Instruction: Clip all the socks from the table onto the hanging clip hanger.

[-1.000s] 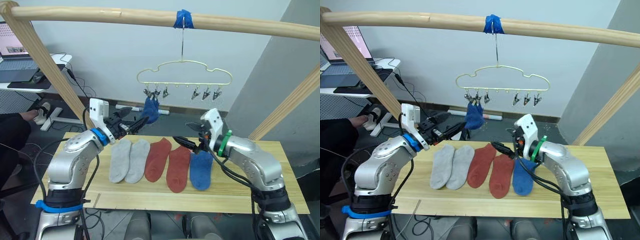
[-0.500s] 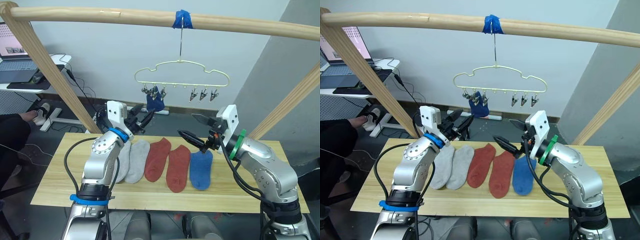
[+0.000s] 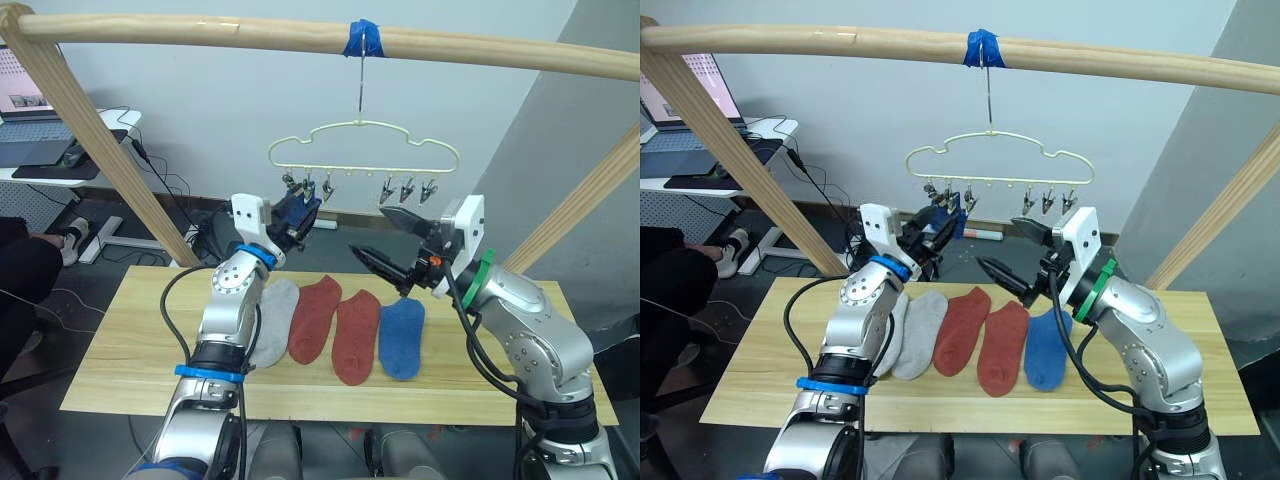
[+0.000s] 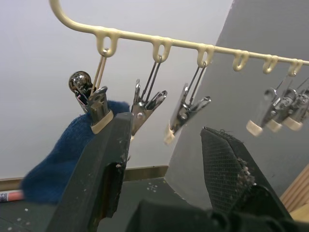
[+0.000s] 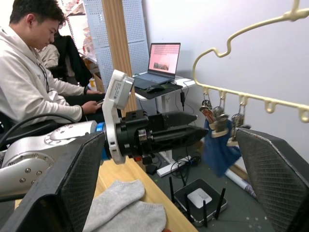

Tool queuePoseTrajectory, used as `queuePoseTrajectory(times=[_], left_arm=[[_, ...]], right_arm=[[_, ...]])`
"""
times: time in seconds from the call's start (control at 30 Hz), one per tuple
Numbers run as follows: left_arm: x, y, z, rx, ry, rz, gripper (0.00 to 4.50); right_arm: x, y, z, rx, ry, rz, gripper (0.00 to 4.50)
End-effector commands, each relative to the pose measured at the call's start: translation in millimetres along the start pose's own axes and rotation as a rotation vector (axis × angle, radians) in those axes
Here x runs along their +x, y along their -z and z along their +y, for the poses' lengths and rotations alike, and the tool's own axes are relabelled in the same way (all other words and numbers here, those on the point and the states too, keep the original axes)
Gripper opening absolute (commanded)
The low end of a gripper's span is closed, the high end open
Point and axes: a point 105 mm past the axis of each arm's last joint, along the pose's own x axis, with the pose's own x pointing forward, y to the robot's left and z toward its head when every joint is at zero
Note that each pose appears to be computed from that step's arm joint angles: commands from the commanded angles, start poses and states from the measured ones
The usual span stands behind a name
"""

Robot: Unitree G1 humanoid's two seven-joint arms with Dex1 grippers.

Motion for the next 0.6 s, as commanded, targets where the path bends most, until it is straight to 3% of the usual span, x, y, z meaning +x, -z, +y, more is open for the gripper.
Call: queuePoseTrajectory(times=[0.03, 0.6], left_arm=[[8.8, -15.1, 1.5, 0.031, -0.008, -0.059, 2.50], [25.0, -10.8, 6.8, 0.022, -0.020, -0.068, 2.50]], right_arm=[[1.6, -11.8, 1.8, -0.038, 0.001, -0.042, 4.50], [0.4, -16.2, -4.2, -0.053, 0.034, -0.047, 4.50]])
